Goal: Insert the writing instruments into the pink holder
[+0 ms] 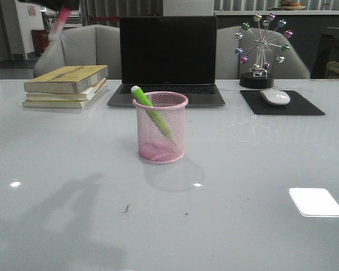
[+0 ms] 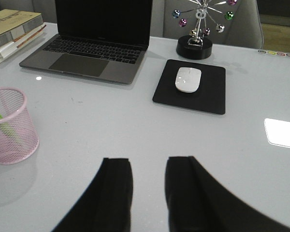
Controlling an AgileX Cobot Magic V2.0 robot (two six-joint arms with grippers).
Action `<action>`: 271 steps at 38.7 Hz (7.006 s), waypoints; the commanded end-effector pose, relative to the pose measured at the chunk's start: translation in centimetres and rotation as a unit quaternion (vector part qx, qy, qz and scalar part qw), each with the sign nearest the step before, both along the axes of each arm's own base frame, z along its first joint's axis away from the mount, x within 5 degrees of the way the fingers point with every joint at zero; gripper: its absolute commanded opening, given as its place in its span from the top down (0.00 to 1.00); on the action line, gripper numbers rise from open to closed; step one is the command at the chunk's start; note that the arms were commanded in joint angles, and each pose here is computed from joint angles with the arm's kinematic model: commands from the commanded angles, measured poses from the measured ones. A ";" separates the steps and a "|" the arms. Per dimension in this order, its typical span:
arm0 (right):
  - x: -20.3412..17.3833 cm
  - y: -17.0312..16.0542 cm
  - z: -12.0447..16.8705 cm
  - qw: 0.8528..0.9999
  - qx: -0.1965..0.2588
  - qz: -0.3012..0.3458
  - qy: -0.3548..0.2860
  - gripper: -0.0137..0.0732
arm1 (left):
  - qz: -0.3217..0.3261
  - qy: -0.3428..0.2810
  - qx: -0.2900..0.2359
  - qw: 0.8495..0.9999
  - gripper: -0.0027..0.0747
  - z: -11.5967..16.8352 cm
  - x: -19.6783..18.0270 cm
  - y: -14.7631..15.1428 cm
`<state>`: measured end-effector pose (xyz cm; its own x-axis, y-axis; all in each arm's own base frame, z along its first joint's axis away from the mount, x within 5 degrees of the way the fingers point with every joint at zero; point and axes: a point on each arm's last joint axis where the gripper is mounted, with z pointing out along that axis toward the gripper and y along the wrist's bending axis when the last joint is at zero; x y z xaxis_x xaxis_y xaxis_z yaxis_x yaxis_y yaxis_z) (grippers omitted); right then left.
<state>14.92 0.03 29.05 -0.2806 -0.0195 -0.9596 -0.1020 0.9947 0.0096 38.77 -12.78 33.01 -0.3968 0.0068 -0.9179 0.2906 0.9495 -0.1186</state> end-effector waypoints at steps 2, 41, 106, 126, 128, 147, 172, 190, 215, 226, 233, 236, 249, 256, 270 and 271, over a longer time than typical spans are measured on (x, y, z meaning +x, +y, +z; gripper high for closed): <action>0.4 -0.2 0.9 1.000 0.009 -0.014 -0.014 0.48 | -0.015 -0.121 -0.051 0.991 0.85 4.0 -3.5 -1.6; 0.9 0.0 0.3 1.000 0.015 0.001 0.008 0.48 | -0.077 -0.244 -0.185 0.949 0.85 -10.3 -6.4 -11.9; 0.8 -0.1 0.3 1.000 0.007 0.001 0.008 0.48 | 0.011 -0.269 0.020 0.963 0.46 8.6 -13.8 5.2; 0.7 0.3 0.1 1.000 0.013 0.020 0.017 0.48 | 0.107 -0.275 0.058 0.954 0.47 7.1 -25.1 11.5; 0.7 0.4 0.1 0.999 0.019 0.024 0.018 0.48 | 0.107 -0.274 0.059 0.954 0.47 6.4 -25.9 11.6; 0.7 1.5 0.2 0.998 0.022 0.057 0.017 0.48 | 0.108 -0.269 0.048 0.956 0.47 1.7 -30.2 12.0; 0.7 1.3 0.2 0.999 0.021 0.048 0.014 0.81 | 0.108 -0.262 0.049 0.958 0.47 1.1 -30.1 12.0; 0.7 1.4 0.2 0.998 0.022 0.050 0.014 0.81 | 0.108 -0.262 0.049 0.958 0.47 1.1 -30.1 12.0; -3.0 0.2 3.2 0.981 -0.159 0.001 -0.110 0.81 | 0.107 -0.261 0.050 0.958 0.47 1.1 -30.1 12.0; -4.6 0.2 4.3 0.978 -0.133 -0.015 -0.157 0.81 | 0.107 -0.261 0.050 0.958 0.47 1.1 -30.1 12.0; -5.5 0.7 4.7 0.982 -0.074 -0.003 -0.173 0.81 | 0.107 -0.261 0.050 0.958 0.47 1.1 -30.1 12.0; -5.8 0.8 4.7 0.983 -0.056 0.003 -0.176 0.81 | 0.107 -0.261 0.050 0.958 0.47 1.1 -30.1 12.0; -5.9 1.1 4.7 0.985 -0.018 0.015 -0.171 0.81 | 0.107 -0.261 0.050 0.958 0.47 1.1 -30.1 12.0; -5.7 0.6 3.4 0.991 -0.005 -0.018 -0.134 0.81 | 0.107 -0.261 0.050 0.958 0.47 1.1 -30.1 12.0; -7.6 -0.5 -2.2 0.985 0.015 -0.085 -0.152 0.81 | 0.107 -0.261 0.050 0.958 0.47 1.1 -30.1 12.0; -7.8 -0.5 -2.7 0.985 0.015 -0.085 -0.151 0.81 | 0.107 -0.261 0.050 0.958 0.47 1.1 -30.1 12.0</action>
